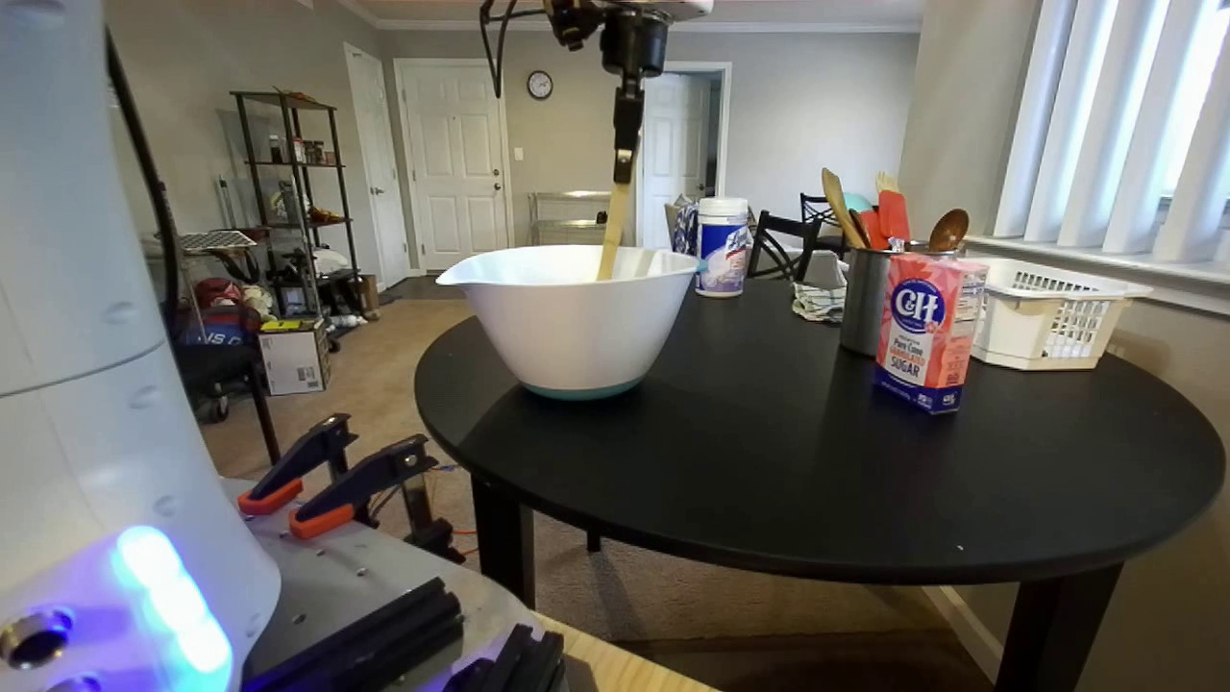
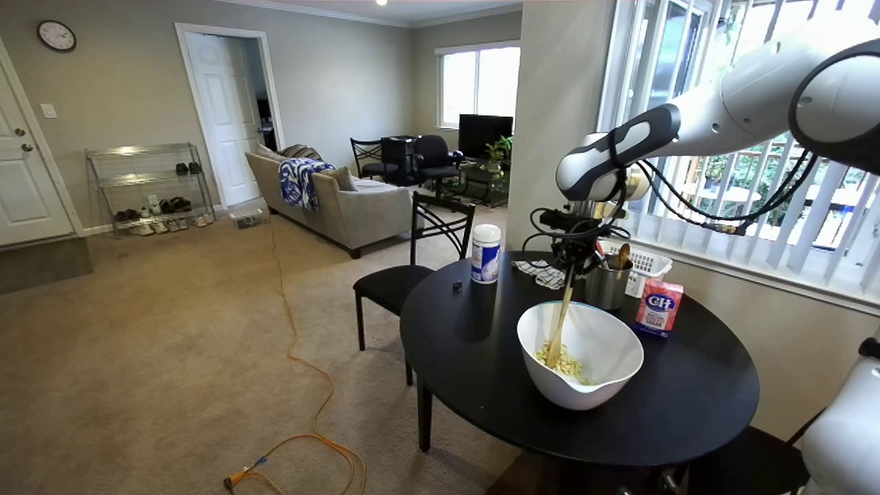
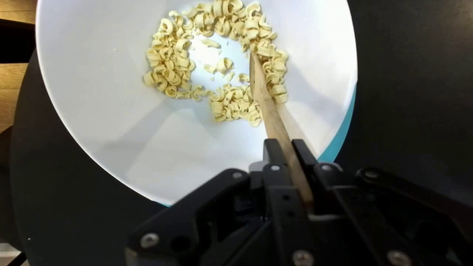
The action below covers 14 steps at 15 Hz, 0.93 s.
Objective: Use the spoon to stir the content in the white bowl
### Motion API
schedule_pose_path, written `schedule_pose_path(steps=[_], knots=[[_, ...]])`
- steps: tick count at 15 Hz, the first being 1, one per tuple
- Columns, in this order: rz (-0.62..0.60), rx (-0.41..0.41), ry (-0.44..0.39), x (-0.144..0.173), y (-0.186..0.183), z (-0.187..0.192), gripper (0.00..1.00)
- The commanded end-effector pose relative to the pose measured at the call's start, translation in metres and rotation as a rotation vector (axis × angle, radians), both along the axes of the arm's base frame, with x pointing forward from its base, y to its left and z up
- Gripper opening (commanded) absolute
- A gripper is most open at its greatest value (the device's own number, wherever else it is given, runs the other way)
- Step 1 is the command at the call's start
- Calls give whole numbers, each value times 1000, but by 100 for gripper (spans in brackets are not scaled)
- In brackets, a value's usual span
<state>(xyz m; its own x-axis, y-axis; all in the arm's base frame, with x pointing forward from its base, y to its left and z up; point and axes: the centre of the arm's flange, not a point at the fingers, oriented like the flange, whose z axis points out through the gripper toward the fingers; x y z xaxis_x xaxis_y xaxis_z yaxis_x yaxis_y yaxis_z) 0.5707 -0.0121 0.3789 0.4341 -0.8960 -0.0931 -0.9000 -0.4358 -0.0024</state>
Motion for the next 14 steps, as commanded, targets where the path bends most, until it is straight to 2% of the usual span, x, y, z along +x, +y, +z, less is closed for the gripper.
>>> schedule_pose_path(steps=[1, 14], knots=[[-35, -14, -34, -4, -14, -6, 3], [-1, -66, -4, -13, -32, -13, 3]])
